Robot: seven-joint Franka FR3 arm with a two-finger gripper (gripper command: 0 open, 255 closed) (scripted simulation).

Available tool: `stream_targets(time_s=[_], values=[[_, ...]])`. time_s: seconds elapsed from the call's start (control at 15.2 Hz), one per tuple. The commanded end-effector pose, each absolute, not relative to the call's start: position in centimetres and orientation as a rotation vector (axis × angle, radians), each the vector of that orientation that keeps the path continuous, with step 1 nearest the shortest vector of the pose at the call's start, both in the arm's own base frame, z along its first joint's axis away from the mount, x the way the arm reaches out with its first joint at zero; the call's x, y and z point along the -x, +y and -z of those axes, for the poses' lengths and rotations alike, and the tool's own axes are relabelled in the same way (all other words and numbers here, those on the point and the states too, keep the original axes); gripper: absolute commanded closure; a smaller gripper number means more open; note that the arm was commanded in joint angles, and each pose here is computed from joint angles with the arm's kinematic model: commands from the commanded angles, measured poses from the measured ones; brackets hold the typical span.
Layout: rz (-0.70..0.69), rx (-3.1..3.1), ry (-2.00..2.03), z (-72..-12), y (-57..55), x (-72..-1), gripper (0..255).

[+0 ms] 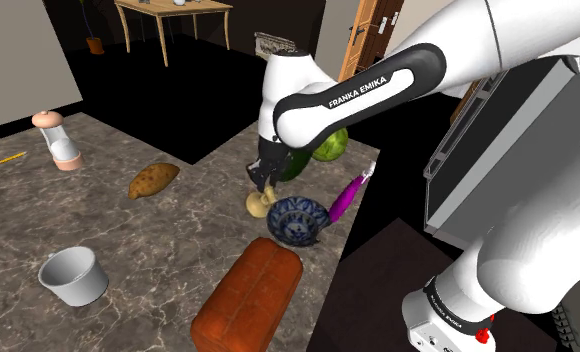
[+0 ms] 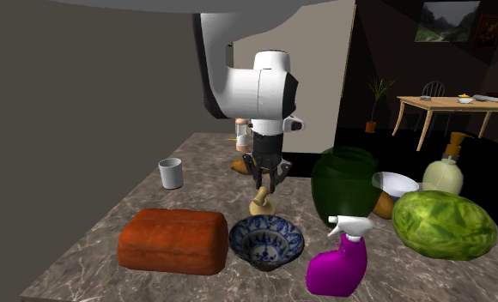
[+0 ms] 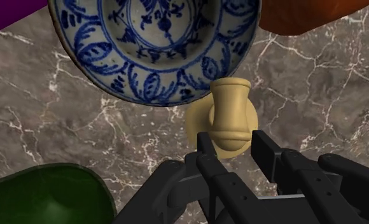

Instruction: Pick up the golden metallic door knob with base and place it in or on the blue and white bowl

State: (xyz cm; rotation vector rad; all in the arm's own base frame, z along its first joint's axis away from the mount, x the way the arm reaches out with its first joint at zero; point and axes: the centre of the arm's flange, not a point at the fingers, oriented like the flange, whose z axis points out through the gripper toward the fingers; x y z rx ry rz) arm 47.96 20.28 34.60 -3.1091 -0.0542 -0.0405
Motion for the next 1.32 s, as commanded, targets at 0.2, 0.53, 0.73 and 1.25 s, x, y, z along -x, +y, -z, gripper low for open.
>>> stream_targets(time_s=[0.2,0.53,0.73,1.25], values=[[0.040,3.109,-0.054,-37.1,20.3,-47.9,255],[0.040,3.109,-0.054,-39.5,20.3,-47.9,255],[0.040,3.109,-0.054,-39.8,18.4,-44.5,255],[0.040,3.109,-0.054,-40.8,13.2,-35.0,255]])
